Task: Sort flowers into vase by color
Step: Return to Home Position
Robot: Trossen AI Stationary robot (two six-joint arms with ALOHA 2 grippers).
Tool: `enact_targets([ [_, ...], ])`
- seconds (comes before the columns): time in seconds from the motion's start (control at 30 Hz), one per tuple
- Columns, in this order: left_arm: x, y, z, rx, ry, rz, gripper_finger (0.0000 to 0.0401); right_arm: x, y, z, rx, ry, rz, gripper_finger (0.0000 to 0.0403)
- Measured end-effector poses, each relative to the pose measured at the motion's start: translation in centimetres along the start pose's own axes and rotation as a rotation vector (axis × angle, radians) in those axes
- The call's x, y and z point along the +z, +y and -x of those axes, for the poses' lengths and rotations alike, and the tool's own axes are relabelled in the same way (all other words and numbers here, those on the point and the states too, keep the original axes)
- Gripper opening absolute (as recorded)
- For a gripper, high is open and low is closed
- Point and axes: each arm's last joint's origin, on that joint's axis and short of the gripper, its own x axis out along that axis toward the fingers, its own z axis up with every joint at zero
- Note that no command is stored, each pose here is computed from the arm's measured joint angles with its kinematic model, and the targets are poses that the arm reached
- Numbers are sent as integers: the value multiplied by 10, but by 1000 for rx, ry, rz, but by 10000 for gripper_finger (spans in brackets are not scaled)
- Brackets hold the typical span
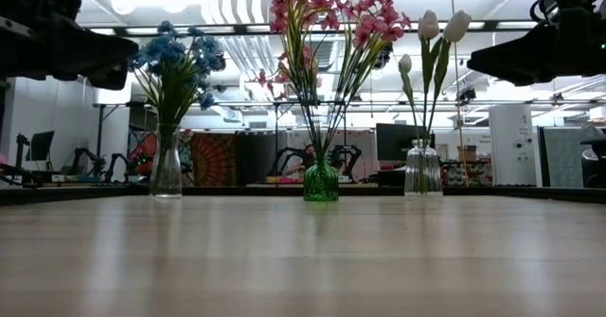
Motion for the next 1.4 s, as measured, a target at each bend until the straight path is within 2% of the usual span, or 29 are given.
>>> enact_targets([
  [0.33, -6, -1, -4, -5, 68, -22, 0, 0, 0, 0, -1, -1, -1, 254],
  [1.4, 3, 0, -5, -1, 51, -23, 0, 0, 0, 0, -1, -1, -1, 254],
])
